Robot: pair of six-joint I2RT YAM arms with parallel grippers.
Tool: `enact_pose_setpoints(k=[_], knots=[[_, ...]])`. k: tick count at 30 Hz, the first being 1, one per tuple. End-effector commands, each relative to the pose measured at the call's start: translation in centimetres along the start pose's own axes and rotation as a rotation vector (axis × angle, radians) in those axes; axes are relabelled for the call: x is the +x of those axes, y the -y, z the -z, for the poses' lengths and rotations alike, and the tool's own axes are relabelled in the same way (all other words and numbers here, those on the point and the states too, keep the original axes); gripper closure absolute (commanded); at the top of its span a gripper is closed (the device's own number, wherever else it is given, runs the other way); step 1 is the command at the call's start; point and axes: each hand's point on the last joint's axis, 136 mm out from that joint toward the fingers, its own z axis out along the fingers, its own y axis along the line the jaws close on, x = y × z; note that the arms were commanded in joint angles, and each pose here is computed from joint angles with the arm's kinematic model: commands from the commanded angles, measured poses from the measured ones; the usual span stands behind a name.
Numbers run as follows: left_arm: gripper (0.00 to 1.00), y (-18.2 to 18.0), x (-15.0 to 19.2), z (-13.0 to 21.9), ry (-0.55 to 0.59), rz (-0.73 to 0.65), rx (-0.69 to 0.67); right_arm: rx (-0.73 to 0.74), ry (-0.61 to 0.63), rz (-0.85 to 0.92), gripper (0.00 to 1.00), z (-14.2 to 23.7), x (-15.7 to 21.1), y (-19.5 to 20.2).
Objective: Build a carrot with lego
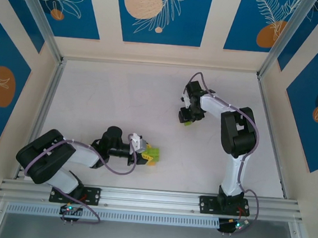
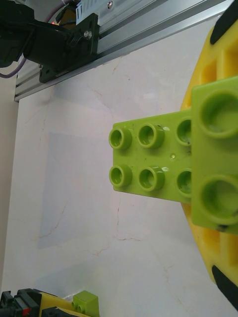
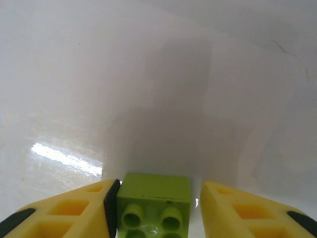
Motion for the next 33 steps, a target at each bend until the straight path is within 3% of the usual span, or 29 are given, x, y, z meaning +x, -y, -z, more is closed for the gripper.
enact_pose_setpoints(k=[1,8,15,26,33], knots=[[0.65,-0.1,0.0,-0.1,-0.002,-0.004,0.018,-0.035,-0.022,-0.002,0.55,-0.1,0.6,-0.3],[0.65,-0.1,0.0,-0.1,-0.002,-0.004,0.017,-0.055,-0.034,-0.047,0.62,0.6,1.1,-0.7],[0.66,-0.3,0.2,-0.2,-0.010,-0.003,0.014,-0.031,-0.132,-0.174,0.64,4.4,4.4,-2.5],[0.69,-0.4,0.3,-0.2,-0.017,-0.008,0.005,-0.066,-0.089,-0.230,0.66,12.4,8.1,-11.0],[0.70,-0.5,0.4,-0.2,-0.020,-0.008,-0.001,-0.107,-0.108,-0.240,0.67,14.2,10.2,-16.1]])
